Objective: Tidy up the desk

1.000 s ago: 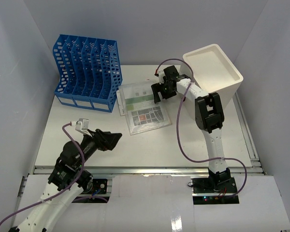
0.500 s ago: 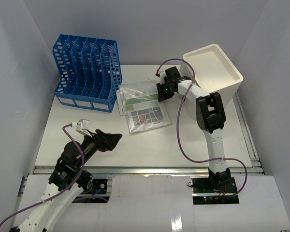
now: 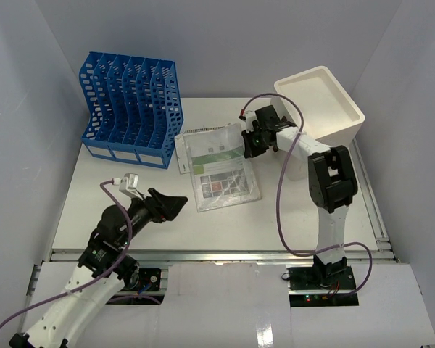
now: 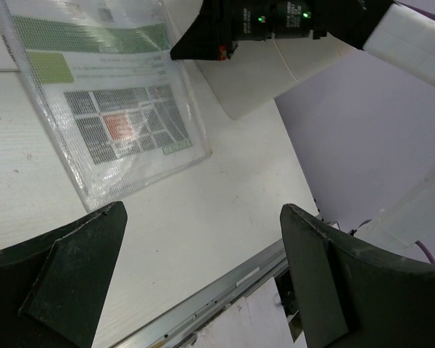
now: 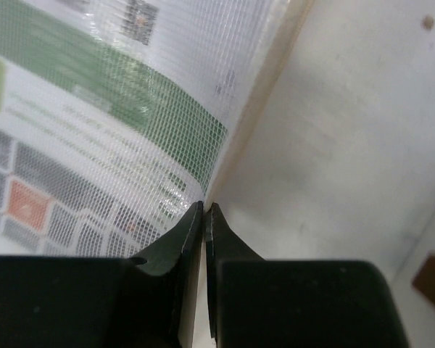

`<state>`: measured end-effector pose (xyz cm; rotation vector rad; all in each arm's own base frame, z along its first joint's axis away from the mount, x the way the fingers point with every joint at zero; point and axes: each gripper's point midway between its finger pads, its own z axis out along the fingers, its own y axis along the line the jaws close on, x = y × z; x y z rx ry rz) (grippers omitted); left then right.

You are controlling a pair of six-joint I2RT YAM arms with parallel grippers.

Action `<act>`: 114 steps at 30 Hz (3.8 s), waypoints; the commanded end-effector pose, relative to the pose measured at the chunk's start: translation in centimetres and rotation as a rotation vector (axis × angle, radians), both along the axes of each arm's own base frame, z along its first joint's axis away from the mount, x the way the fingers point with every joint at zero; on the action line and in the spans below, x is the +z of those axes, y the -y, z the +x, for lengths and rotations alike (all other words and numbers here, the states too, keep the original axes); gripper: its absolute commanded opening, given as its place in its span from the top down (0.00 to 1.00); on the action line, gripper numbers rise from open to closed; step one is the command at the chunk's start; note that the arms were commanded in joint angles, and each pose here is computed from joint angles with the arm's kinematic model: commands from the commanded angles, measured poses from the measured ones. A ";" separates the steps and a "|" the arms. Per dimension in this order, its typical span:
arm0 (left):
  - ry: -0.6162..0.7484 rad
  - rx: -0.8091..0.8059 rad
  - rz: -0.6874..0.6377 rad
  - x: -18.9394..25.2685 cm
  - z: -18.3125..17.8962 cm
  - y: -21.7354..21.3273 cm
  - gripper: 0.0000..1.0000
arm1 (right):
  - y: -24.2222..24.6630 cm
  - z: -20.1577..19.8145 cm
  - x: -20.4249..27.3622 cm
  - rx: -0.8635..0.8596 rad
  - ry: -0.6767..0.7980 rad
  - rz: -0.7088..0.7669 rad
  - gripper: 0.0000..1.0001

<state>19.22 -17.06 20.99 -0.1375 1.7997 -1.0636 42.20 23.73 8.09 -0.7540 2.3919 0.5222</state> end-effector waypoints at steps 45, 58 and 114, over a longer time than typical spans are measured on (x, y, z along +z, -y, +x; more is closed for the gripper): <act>0.530 -0.423 -0.316 2.3 16.8 9.8 0.02 | 1.7 -14.2 28.5 0.244 0.569 0.417 0.92; 0.693 -0.606 -0.344 8.1 16.8 12.4 0.03 | 1.6 -15.1 29.9 0.246 0.565 0.463 0.92; 0.694 0.097 0.356 21.7 12.6 -0.4 1.00 | 4.7 -12.2 23.1 0.214 0.696 0.251 0.02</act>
